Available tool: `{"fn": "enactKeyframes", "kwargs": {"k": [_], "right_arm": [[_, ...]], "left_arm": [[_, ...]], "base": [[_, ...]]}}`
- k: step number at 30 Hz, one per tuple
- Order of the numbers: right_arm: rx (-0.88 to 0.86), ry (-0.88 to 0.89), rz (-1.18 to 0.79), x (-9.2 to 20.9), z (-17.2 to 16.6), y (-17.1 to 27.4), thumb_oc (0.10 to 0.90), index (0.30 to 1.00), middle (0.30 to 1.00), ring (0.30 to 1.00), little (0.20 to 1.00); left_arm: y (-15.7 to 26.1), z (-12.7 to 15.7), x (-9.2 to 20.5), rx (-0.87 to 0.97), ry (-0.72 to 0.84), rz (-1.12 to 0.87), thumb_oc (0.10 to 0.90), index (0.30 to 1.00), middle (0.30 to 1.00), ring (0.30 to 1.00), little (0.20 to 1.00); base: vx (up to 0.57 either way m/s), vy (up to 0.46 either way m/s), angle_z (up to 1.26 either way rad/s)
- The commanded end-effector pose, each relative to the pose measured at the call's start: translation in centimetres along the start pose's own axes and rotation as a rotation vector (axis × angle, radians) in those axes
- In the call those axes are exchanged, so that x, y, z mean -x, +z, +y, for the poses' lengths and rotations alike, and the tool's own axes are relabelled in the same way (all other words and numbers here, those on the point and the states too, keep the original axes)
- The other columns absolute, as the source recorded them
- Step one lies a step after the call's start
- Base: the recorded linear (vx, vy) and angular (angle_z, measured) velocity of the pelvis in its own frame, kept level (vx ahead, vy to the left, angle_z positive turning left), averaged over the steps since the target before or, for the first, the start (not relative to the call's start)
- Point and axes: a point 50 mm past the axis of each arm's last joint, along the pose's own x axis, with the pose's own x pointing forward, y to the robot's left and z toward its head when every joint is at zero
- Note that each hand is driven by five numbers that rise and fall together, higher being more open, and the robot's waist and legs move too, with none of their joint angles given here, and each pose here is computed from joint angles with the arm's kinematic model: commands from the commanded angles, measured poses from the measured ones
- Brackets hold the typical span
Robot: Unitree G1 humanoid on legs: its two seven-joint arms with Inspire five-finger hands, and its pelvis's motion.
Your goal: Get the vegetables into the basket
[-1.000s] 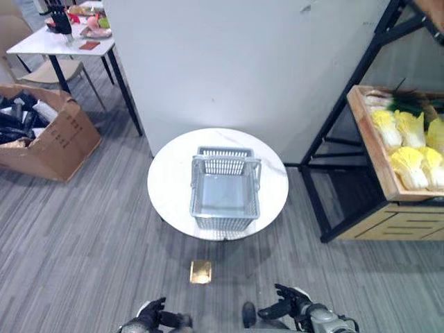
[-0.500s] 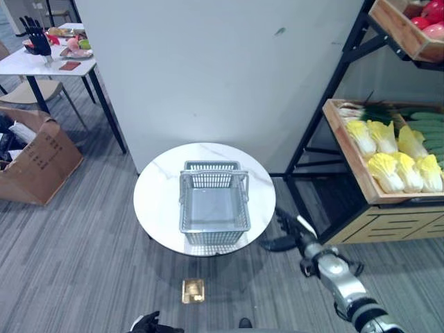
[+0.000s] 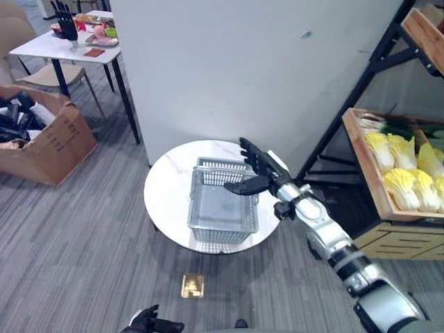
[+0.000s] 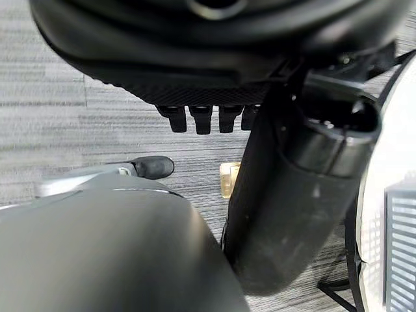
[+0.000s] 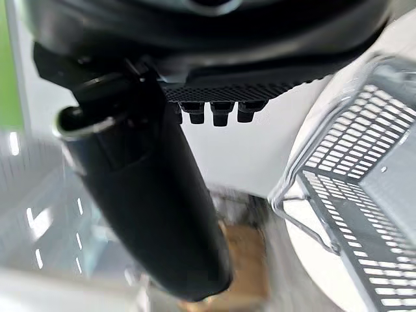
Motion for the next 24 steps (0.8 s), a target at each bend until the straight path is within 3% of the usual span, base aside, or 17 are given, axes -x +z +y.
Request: {"fn": "enactKeyframes", "kwargs": {"k": [1,12,19,24], "right_arm": [[0.063,-0.089,-0.309,-2.1,-3.1,8.4,0.9,1.0,1.0,1.0,1.0],[0.248,-0.02,-0.214,-5.5,-2.9,10.4,0.9,1.0,1.0,1.0,1.0],[0.363,-0.11,-0.116,-6.8,-5.0,11.1,0.9,1.0,1.0,1.0,1.0],[0.348,-0.178,-0.021,-7.3,-6.0,9.9,0.9,1.0,1.0,1.0,1.0]], "left_arm": [[-2.2,-1.1,0.3,-0.035,-0.032,0.098,0.9,1.0,1.0,1.0,1.0],[-1.8,-0.3,0.2,-0.014,-0.013,0.089,0.9,1.0,1.0,1.0,1.0],[-0.4,0.6,0.0,-0.003,0.014,0.046,0.9,1.0,1.0,1.0,1.0],[0.5,0.8,-0.1,-0.007,0.019,0.021,0.9,1.0,1.0,1.0,1.0]], "base": [[0.0,0.001,0.16],[-0.03,-0.001,0.12],[-0.07,-0.015,0.14],[-0.05,0.0,0.15]]}}
